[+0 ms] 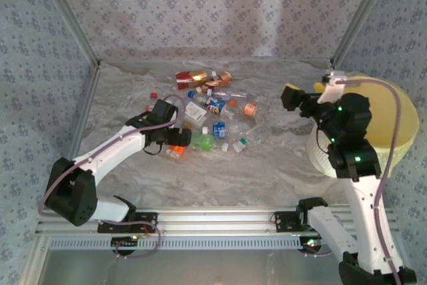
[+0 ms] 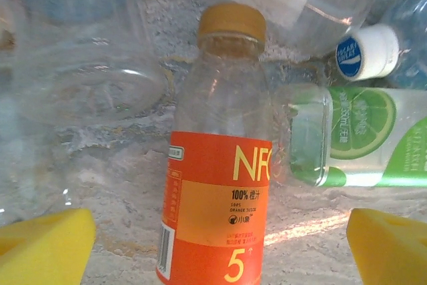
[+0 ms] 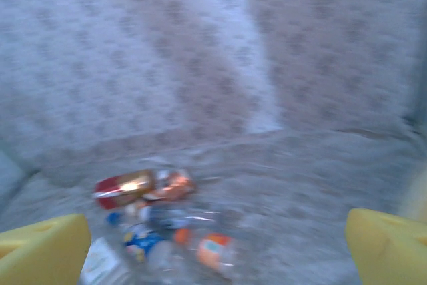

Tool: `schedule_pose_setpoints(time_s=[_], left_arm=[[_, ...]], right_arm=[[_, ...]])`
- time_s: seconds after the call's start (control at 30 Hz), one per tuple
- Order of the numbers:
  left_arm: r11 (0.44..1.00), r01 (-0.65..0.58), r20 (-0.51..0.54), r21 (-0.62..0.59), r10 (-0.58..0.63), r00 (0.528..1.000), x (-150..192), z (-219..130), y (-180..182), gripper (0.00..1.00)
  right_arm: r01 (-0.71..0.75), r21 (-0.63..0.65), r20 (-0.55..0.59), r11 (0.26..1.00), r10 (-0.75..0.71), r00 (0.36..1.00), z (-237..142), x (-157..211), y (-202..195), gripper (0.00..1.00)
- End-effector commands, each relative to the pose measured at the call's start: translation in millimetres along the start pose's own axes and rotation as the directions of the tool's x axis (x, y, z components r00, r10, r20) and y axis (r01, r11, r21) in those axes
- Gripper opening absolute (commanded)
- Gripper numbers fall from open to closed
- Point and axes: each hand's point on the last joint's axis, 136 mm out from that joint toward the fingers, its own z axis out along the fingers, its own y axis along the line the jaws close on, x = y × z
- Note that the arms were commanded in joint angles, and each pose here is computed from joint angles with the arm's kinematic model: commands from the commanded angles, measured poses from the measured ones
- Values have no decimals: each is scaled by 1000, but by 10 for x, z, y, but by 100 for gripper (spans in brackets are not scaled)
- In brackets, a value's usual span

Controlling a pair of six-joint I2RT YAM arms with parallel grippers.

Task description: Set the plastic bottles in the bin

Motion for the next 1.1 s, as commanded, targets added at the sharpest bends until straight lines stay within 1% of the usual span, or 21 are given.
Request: schedule_pose_setpoints(time_s=[0.0,0.17,0.27,0.47,0.63,0.77,0.87,1.0,1.07], left_arm=[[999,-41,-2,-30,41,999,71,83,22,96],[998,-55,-37,-41,53,998,271,221,73,94],[996,-63,-55,-65,59,997,318,284,97,92],[995,-83,-93,-55,78,993,426,437,37,81],[994,-81,-126,-70,72,989,505,531,59,71],[993,-76,-108,-86,66,992,495,488,92,62],[994,-61,-72,-90,55,996,429,375,97,58],[998,-38,32,-57,39,999,225,104,41,56],[999,-37,96,-19,39,995,110,-57,-20,55]], right_arm=[[36,-58,30,998,-35,999,154,-6,150,100],[53,-53,-6,997,-53,999,286,123,160,100],[63,-47,-13,997,-64,998,333,167,154,100],[77,-37,0,996,-77,997,373,178,144,100],[82,-29,-7,996,-83,997,399,207,126,100],[87,-28,-14,996,-87,996,410,235,122,100],[82,-22,-18,996,-82,996,428,268,107,100],[54,-14,-16,998,-54,998,466,309,87,100],[33,-7,-17,999,-33,999,494,331,75,100]])
